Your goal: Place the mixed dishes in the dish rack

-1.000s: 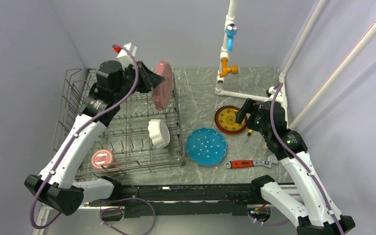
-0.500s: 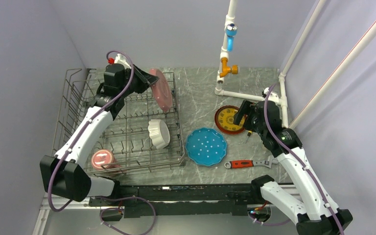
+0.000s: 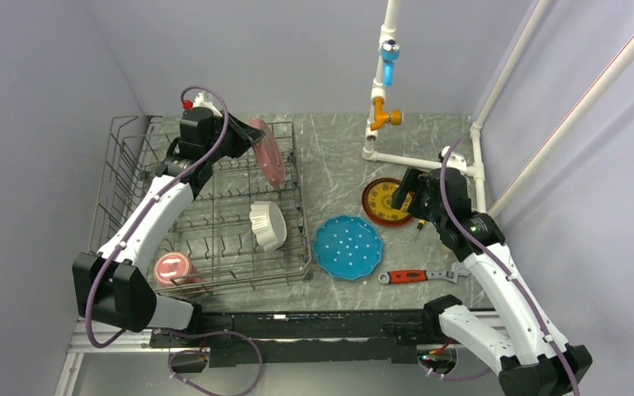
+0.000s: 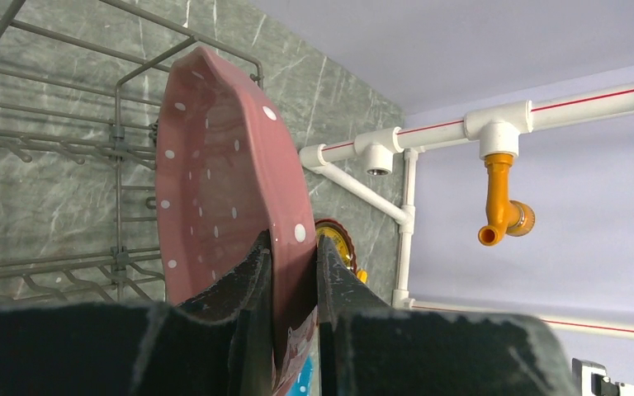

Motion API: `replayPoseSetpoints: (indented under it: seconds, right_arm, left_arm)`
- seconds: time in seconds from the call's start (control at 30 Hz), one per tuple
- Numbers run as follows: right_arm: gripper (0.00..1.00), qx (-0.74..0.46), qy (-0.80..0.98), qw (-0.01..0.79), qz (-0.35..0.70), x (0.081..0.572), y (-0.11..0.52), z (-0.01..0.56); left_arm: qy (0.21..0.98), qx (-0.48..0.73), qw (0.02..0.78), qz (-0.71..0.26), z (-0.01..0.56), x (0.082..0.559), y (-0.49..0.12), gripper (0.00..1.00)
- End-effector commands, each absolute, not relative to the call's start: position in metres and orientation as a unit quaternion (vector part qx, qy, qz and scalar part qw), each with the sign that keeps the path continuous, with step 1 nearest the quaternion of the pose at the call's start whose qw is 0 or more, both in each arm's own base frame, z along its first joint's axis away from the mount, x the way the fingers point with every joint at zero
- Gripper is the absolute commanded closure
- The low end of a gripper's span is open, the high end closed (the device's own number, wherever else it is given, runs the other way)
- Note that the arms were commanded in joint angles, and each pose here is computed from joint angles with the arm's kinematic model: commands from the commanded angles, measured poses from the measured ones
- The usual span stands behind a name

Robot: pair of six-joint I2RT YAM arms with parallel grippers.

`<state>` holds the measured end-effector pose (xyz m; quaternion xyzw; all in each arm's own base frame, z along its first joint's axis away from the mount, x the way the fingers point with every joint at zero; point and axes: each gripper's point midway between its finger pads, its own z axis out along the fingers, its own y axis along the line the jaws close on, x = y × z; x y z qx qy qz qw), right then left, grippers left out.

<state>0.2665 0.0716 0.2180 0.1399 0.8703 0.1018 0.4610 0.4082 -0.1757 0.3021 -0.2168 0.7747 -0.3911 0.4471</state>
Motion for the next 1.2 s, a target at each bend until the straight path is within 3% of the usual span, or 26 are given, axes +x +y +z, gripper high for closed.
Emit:
replayPoseSetpoints:
  seconds: [0.0,1.17]
  right_arm:
    - [0.12,0.133,0.861,0.479,0.109,0.275,0.075,0.226]
    - [0.12,0.122,0.874,0.457,0.11,0.286,0.084,0.213]
  left_arm:
    - [0.707,-0.182,0.528,-0.435,0.379,0.409,-0.175,1.0]
    - [0.796,-0.165,0.505,-0.29,0.297,0.422,-0.188,1.0]
